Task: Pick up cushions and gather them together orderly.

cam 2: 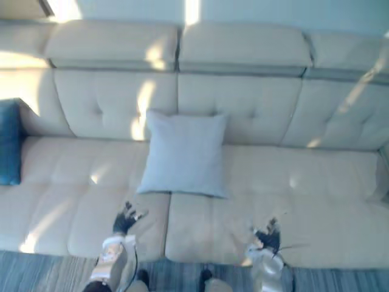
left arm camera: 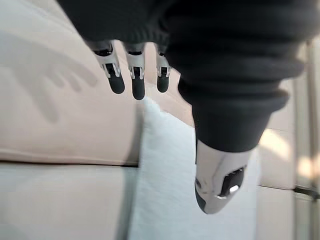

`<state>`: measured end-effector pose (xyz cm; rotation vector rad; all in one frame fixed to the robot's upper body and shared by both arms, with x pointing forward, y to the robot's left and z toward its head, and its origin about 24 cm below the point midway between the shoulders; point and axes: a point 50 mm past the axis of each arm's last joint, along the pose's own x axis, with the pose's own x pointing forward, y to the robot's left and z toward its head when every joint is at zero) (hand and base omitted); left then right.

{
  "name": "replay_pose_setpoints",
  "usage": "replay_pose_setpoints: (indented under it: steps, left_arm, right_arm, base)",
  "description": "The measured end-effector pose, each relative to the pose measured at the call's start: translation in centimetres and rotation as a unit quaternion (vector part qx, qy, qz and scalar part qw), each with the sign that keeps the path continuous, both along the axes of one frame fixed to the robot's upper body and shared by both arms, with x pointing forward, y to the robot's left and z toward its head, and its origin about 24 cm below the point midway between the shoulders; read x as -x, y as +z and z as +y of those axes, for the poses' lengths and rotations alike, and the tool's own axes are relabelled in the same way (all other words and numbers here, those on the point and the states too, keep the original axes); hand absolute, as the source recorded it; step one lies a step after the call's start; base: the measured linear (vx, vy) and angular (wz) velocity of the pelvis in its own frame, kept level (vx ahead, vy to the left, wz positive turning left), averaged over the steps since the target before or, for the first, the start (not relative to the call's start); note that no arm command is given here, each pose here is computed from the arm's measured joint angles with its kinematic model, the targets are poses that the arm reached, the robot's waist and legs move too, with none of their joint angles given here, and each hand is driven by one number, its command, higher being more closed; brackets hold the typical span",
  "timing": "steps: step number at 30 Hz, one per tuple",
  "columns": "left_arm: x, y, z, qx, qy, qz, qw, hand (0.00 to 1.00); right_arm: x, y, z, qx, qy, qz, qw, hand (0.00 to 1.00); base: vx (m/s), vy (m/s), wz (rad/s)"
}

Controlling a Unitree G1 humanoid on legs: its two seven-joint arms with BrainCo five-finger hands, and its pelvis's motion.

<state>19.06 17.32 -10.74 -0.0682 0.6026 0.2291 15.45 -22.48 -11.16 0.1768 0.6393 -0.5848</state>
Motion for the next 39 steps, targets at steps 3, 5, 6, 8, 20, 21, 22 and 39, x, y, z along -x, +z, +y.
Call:
replay_pose_setpoints:
  steps: [3, 5, 6, 8, 20, 21, 22, 39]
  left_arm:
    - [1.7, -1.6, 0.4, -0.010, -0.001, 0.054, 0.999, 0.00]
    - [2.7, -2.4, 0.5, -0.018, -0.005, 0.085, 0.996, 0.00]
    - [3.2, -2.8, 0.5, -0.021, -0.009, 0.100, 0.995, 0.00]
    - [4.3, -3.3, 0.5, -0.024, -0.016, 0.121, 0.992, 0.00]
    - [8.3, -4.8, 2.6, -0.061, -0.033, 0.201, 0.977, 0.00]
    - [7.9, -4.7, 2.6, -0.062, -0.033, 0.195, 0.978, 0.00]
    - [7.3, -4.5, 2.6, -0.064, -0.034, 0.187, 0.980, 0.00]
    - [3.0, -2.9, -2.1, -0.019, -0.048, 0.109, 0.993, 0.00]
  right_arm:
    - [1.4, -1.7, 0.9, -0.028, 0.006, 0.051, 0.998, 0.00]
    - [2.5, -2.6, 1.0, -0.039, 0.002, 0.080, 0.996, 0.00]
    - [2.9, -2.9, 1.0, -0.042, 0.000, 0.093, 0.995, 0.00]
    - [4.0, -3.5, 0.8, -0.044, 0.000, 0.119, 0.992, 0.00]
    - [5.0, -4.2, 1.1, -0.051, 0.017, 0.155, 0.986, 0.00]
    - [4.3, -4.0, 1.2, -0.051, 0.021, 0.146, 0.988, 0.00]
    - [3.4, -3.8, 1.4, -0.050, 0.027, 0.136, 0.989, 0.00]
    - [-0.5, -2.4, 3.5, -0.028, 0.088, 0.091, 0.992, 0.00]
  base:
    - [-0.08, 0.048, -0.08]
    - [-0.14, 0.037, 0.00]
    - [-0.19, 0.053, 0.09]
    - [-0.18, 0.071, 0.06]
    - [-0.08, 0.074, -0.26]
    - [0.05, 0.016, -0.41]
    - [0.01, 0.001, -0.30]
    - [-0.10, -0.090, 0.14]
